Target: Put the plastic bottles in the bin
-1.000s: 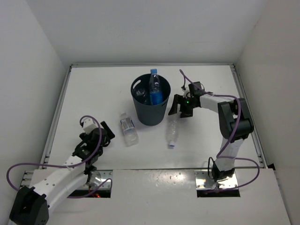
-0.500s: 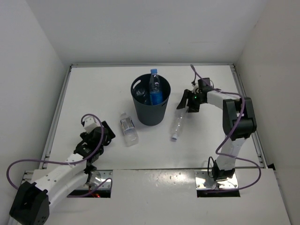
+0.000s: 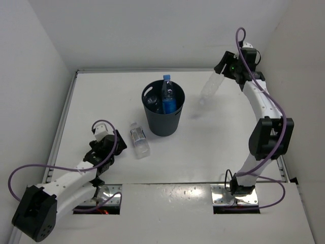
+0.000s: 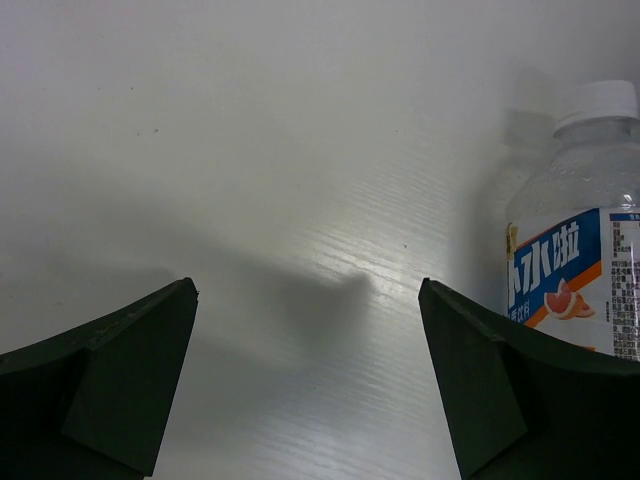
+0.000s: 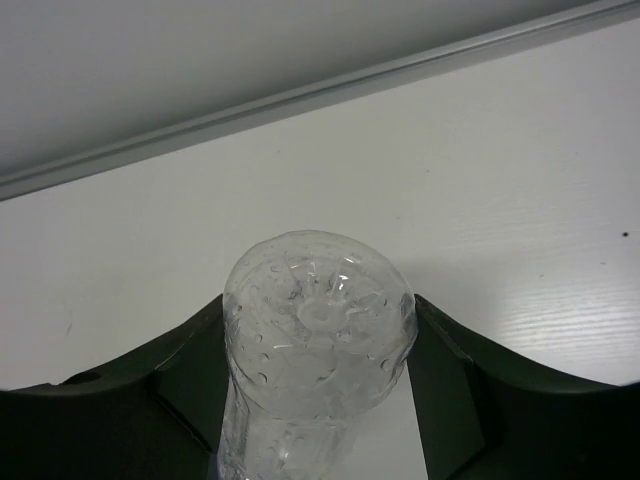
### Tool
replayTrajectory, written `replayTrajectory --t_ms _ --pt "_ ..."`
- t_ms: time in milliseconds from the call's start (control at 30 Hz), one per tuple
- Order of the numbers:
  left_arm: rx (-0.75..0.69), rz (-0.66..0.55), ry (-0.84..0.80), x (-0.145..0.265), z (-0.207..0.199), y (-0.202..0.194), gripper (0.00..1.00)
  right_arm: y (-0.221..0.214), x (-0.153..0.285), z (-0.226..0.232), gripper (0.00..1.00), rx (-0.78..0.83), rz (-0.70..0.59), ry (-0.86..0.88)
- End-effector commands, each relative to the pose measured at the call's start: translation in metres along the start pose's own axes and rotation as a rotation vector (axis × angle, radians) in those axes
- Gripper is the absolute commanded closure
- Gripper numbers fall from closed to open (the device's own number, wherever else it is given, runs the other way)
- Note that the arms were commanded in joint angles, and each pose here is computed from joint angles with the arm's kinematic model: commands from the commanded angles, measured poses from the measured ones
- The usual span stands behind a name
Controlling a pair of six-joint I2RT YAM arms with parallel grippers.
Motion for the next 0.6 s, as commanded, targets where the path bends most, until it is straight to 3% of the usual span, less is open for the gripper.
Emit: replayTrajectory --t_ms 0,367,567 --pt "0.031 -0.053 -0.051 0.003 -0.014 0.019 0.00 0.015 0.008 -0.003 0.83 0.023 -0.064 -0.060" --pt "0.044 -0.070 -0.062 0.005 -0.013 0.021 0.00 0.144 0.058 0.060 0.84 0.121 -0.441 0.018" --pt "0.038 -0.062 -0.057 0.006 -0.011 0.019 0.00 0.157 0.063 0.075 0.85 0.143 -0.492 0.033"
Point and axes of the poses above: each gripper's point midway between its finger pads, its own x axis back along the fingers, its own z axis along the line the jaws close on, y = z × x, the point moved 5 cm from there along x, back along the fingers, and after that the axes turned 8 degrees about -x, right-handed, at the moved point
